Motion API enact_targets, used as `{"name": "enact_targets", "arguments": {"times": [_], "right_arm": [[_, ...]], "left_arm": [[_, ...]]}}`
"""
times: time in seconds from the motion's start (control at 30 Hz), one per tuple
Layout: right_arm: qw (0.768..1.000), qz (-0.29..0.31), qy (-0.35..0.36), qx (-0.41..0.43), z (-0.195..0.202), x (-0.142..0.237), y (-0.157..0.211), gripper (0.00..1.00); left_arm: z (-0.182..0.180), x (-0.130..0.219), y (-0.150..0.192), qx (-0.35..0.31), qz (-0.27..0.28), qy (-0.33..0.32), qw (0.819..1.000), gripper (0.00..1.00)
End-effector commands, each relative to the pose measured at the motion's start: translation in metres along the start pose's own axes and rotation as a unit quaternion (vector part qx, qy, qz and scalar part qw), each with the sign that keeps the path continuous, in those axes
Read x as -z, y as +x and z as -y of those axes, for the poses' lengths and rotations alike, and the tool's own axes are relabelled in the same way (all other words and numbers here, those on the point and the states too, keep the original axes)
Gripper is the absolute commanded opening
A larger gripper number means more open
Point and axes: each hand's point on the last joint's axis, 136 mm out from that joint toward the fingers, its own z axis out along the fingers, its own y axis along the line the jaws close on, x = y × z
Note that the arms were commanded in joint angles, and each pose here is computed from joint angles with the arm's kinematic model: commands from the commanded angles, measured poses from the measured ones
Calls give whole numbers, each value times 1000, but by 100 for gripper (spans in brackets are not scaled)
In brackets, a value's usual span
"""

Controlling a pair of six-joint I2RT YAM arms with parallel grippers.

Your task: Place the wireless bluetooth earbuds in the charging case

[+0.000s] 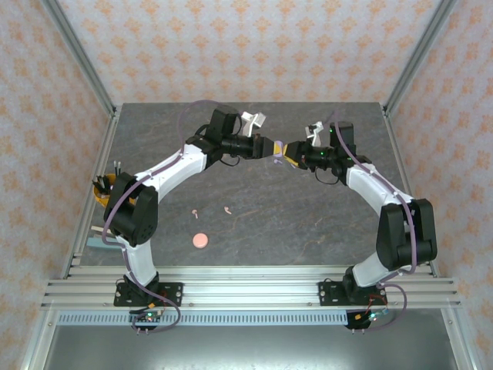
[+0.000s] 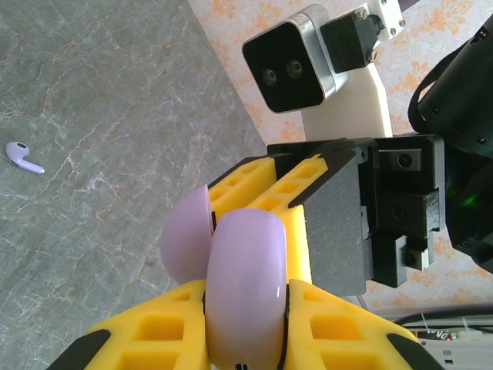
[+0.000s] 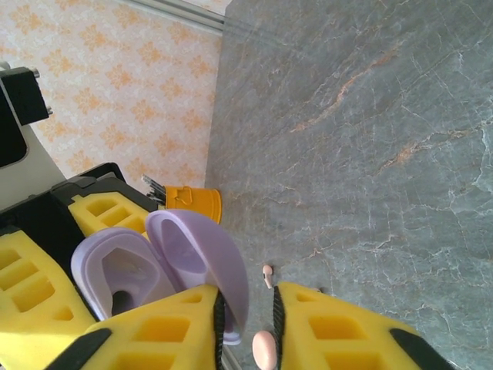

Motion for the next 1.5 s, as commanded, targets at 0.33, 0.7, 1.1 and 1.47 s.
{"name": "enact_targets", "arguments": {"times": [0.33,0.7,1.1,1.47], "right_arm": [[1000,14,17,14,7,-5,-12,0],[1000,20,13,16,0,-5,-20,0],[999,22,36,20,2,0,-19,0],[997,-2,61,42,8,1,-12,0]], "left_arm": [[28,-2,3,-26,-17,39,999,3],[26,-6,9,-24,-27,39,999,4],[22,-1,1,-32,-10,9,999,49],[18,26,-19,-40,22,-14,999,81]]}}
